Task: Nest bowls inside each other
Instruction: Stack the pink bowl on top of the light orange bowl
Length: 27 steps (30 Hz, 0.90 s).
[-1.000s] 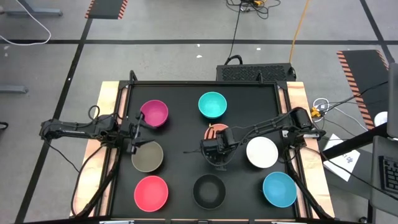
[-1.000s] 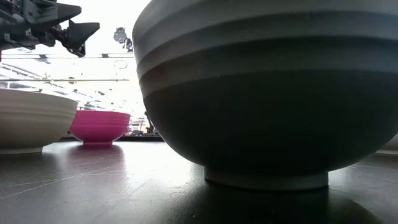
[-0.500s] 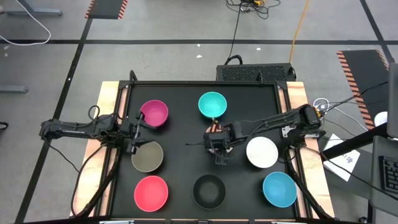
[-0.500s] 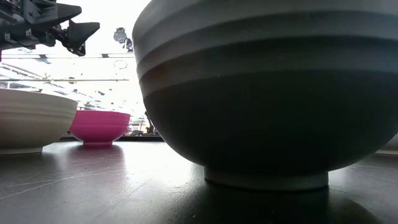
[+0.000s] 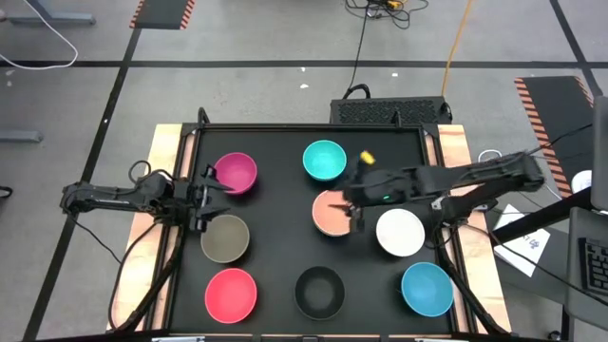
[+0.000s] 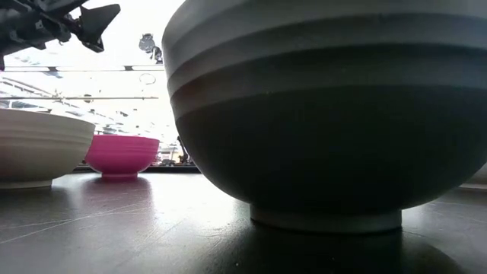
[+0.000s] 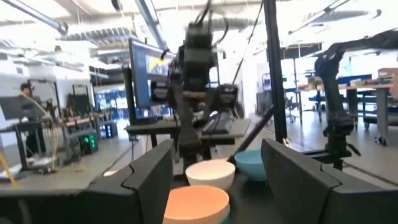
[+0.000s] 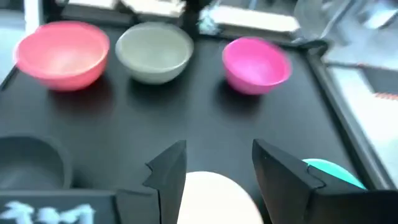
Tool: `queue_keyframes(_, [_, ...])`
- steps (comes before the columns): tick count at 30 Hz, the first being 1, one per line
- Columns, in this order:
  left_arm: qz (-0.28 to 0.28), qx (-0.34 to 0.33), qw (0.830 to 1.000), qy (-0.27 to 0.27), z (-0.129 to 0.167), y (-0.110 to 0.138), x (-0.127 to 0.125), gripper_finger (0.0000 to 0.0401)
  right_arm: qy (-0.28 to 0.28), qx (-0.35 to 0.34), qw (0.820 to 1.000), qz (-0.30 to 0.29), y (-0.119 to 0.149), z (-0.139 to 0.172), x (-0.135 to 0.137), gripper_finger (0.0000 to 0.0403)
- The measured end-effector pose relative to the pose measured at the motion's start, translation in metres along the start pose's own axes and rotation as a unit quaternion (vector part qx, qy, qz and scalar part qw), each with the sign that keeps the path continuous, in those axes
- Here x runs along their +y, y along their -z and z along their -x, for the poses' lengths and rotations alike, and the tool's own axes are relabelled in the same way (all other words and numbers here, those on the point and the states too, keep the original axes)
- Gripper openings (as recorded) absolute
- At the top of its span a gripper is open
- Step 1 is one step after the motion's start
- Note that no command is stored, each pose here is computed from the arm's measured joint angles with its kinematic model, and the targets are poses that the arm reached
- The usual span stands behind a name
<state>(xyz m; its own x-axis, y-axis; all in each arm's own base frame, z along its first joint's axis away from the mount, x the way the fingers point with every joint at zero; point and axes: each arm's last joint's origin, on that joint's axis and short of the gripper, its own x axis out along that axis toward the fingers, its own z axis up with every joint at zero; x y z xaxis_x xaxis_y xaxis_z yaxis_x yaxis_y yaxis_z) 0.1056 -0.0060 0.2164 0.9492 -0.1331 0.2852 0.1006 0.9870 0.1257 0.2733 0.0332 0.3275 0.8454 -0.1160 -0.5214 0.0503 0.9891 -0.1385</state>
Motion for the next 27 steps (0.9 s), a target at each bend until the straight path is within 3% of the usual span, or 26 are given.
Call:
queue_keyframes(9, [-0.036, 0.009, 0.998, -0.057, 0.0, 0.001, 0.003, 0.0244, 0.0, -0.082, 0.995, -0.054, 0.072, 0.017, -0.005, 0.0176])
queue_keyframes(17, [-0.026, 0.104, 0.975, -0.195, 0.002, 0.013, 0.01, 0.0244, 0.007, -0.126, 0.99, -0.058, 0.107, 0.015, -0.006, 0.0176])
queue_keyframes(22, [-0.017, 0.135, 0.957, -0.257, 0.0, -0.028, 0.019, 0.0244, 0.024, -0.128, 0.989, -0.073, 0.125, 0.011, -0.013, 0.0176])
queue_keyframes(27, [0.002, 0.188, 0.941, -0.28, -0.002, -0.081, 0.028, 0.0244, 0.032, -0.139, 0.988, -0.066, 0.126, 0.018, -0.018, 0.0176])
